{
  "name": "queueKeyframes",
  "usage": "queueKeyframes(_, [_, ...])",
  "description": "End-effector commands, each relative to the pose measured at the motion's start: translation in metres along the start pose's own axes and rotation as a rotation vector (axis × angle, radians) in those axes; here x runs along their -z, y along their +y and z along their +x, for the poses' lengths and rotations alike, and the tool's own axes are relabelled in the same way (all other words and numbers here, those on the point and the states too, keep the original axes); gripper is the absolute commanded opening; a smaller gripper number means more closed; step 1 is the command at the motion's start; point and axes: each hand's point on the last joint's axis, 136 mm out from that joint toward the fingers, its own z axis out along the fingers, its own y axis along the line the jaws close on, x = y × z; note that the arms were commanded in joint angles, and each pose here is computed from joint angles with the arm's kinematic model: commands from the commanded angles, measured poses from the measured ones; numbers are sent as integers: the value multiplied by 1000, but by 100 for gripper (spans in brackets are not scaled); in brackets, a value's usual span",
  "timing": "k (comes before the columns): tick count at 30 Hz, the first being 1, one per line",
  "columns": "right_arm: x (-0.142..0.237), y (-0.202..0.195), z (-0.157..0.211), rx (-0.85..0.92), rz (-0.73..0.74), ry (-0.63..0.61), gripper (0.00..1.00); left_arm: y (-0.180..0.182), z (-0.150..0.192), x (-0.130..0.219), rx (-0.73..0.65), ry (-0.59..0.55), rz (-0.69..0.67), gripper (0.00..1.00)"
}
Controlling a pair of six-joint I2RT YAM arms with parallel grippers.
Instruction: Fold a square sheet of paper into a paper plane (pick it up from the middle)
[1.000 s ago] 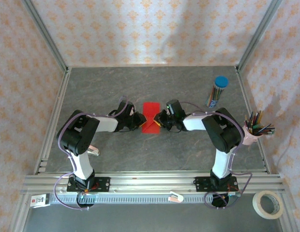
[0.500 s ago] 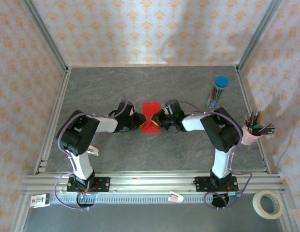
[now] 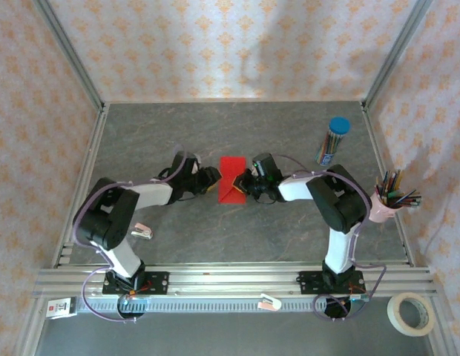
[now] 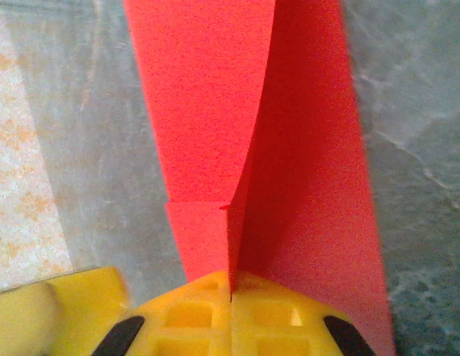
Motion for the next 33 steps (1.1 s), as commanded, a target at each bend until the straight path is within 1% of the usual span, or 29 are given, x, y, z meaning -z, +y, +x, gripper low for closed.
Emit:
queueKeyframes(1, [29, 46, -23, 161, -89, -130, 3, -24, -40, 31, -55, -167, 74, 48])
queueKeyframes(5, [60, 77, -33, 273, -170, -217, 3, -38, -56, 58, -128, -235, 116, 61])
queueKeyframes(9, [87, 105, -32, 348, -284, -250, 3, -54, -62, 82, -196, -283, 180, 80])
queueKeyframes(11, [100, 121, -29, 380, -349, -252, 3, -67, -61, 94, -230, -305, 239, 89])
queueKeyframes(13, [108, 133, -24, 407, -403, -243, 3, -80, -55, 101, -260, -293, 306, 95])
queueKeyframes(15, [114, 144, -19, 423, -457, -225, 3, -92, -48, 104, -276, -257, 371, 97])
queueKeyframes(19, [121, 162, -8, 420, -564, -171, 3, -110, -30, 105, -273, -160, 517, 98])
queueKeyframes(22, [124, 169, -4, 410, -612, -144, 3, -116, -21, 108, -268, -122, 599, 93])
queueKeyframes(24, [124, 171, -2, 405, -627, -128, 3, -119, -19, 108, -269, -107, 622, 88])
queueKeyframes(28, [119, 170, 1, 395, -632, -94, 4, -126, -16, 110, -278, -87, 665, 82])
queueKeyframes(30, [118, 170, 2, 393, -638, -84, 4, -128, -16, 111, -284, -85, 672, 81])
queueKeyframes(33, [117, 169, 2, 389, -635, -80, 4, -132, -14, 112, -295, -77, 691, 74])
